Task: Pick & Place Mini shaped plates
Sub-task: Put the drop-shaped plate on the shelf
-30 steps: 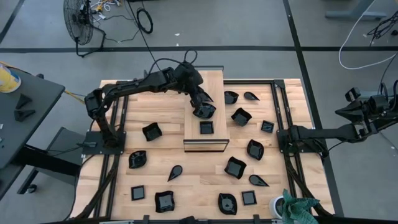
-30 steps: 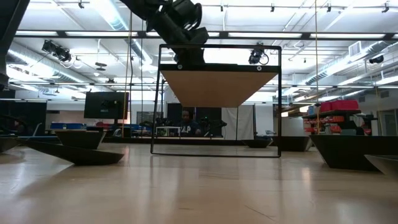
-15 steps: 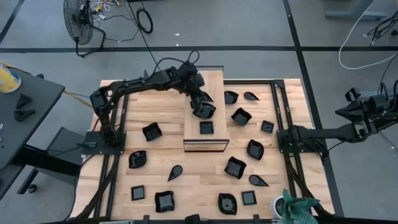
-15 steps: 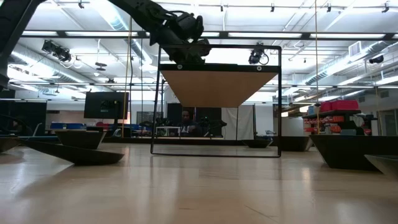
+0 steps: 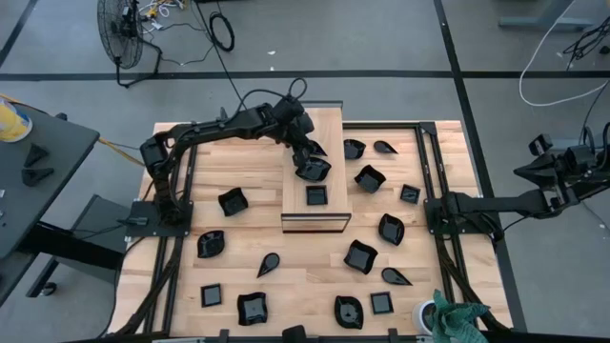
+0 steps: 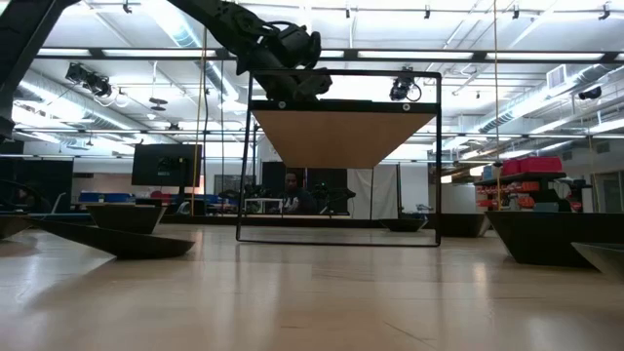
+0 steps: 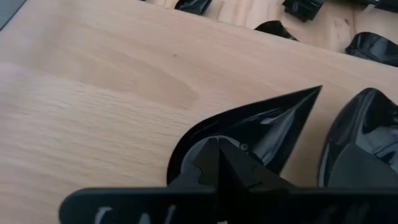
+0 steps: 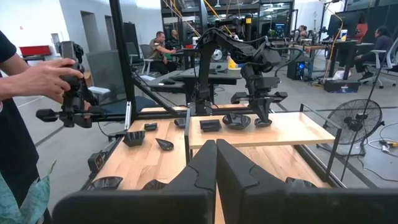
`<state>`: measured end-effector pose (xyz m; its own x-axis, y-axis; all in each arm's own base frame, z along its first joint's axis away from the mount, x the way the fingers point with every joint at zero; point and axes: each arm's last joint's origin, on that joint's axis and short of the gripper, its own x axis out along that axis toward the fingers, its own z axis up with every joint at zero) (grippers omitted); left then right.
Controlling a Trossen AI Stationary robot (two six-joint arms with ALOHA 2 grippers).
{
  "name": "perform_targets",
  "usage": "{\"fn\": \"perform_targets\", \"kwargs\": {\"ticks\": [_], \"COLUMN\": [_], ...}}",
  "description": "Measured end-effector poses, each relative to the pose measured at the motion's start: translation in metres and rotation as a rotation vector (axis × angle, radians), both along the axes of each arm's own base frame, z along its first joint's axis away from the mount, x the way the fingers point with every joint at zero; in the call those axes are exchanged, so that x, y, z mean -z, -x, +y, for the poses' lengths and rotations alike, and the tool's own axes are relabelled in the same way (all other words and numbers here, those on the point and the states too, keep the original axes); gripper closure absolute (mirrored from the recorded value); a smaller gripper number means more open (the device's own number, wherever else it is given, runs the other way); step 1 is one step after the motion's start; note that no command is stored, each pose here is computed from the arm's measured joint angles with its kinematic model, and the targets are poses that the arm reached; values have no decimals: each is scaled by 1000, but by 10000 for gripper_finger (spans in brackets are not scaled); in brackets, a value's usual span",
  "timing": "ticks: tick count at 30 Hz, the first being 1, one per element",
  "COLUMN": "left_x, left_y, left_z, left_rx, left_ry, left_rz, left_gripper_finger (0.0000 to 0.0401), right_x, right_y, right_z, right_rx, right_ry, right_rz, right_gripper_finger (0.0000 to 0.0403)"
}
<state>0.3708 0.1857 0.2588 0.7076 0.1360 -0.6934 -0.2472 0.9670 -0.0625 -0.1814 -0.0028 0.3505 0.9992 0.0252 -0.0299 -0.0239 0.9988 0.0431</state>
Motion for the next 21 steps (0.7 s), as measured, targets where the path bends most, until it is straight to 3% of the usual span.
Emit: {"fn": "perform_targets", "kwargs": {"ticks": [21], "left_x": [1], "left_y": [2], "left_z": [4], "left_rx": [-127], "left_ry": [-39], "left_rz": [35], "left_gripper_finger": [400], "right_x": [0], "right_y": [0], "right_z": [0], "right_rx": [0], "right_ry": [0], "right_rz": [0], "right_gripper_finger": [392]}}
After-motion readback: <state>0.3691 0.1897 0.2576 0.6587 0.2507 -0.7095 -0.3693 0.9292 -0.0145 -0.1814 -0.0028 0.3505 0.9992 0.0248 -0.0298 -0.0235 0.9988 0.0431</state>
